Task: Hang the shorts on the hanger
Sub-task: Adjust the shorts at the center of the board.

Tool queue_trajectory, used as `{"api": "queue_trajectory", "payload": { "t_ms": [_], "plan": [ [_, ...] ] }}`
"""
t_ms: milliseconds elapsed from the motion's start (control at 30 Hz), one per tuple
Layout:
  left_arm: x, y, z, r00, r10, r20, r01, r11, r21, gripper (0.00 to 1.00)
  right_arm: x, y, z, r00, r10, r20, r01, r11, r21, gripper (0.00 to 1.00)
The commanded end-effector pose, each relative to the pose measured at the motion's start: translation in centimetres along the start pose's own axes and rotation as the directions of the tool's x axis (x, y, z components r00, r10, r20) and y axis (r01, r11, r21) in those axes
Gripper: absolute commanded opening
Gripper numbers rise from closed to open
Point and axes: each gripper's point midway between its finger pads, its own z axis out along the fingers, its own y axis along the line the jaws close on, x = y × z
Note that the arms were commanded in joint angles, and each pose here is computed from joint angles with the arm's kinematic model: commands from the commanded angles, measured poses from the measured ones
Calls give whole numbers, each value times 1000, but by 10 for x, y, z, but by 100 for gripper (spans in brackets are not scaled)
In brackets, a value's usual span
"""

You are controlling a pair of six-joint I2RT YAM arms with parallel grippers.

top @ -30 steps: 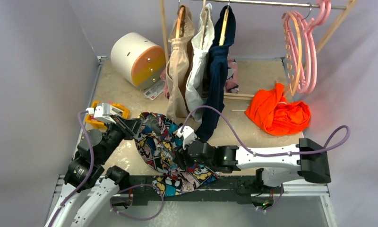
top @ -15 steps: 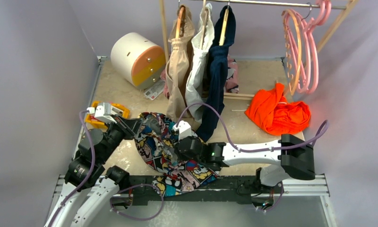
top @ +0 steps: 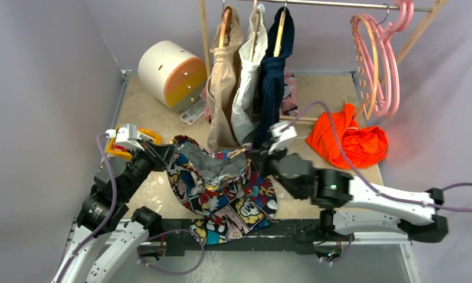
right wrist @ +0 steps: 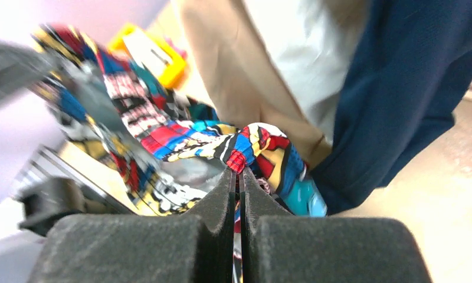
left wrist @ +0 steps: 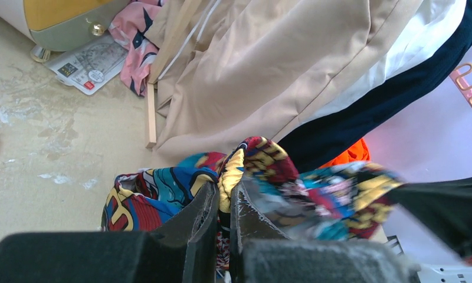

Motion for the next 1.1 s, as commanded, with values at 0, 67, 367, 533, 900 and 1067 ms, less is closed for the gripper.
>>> {"api": "queue_trajectory", "payload": {
  "t_ms": [0, 67, 367, 533, 900, 1067],
  "plan": [
    [-15, -13, 6, 999, 6, 42, -8, 999, 45, 0, -53, -36, -38, 993, 12, 120, -22, 996, 88, 0],
    [-7, -11, 11, 1000, -7, 23, 6, 999, 48, 0, -54, -46, -44, 992, 10, 128, -24, 994, 104, 0],
    [31, 6, 33, 996, -18, -91, 18, 1000, 5, 0, -27, -74, -47, 995, 54, 82, -71, 972, 224, 0],
    [49, 14, 44, 989, -33, -145, 30, 999, -19, 0, -24, -78, -47, 996, 40, 78, -57, 970, 238, 0],
    [61, 9, 50, 980, -27, -196, 32, 999, 19, 56, -38, -58, -45, 995, -13, 100, -1, 991, 135, 0],
    [69, 10, 53, 973, -27, -229, 34, 999, 23, 64, -42, -52, -42, 995, -27, 98, 15, 992, 124, 0]
  ]
}}
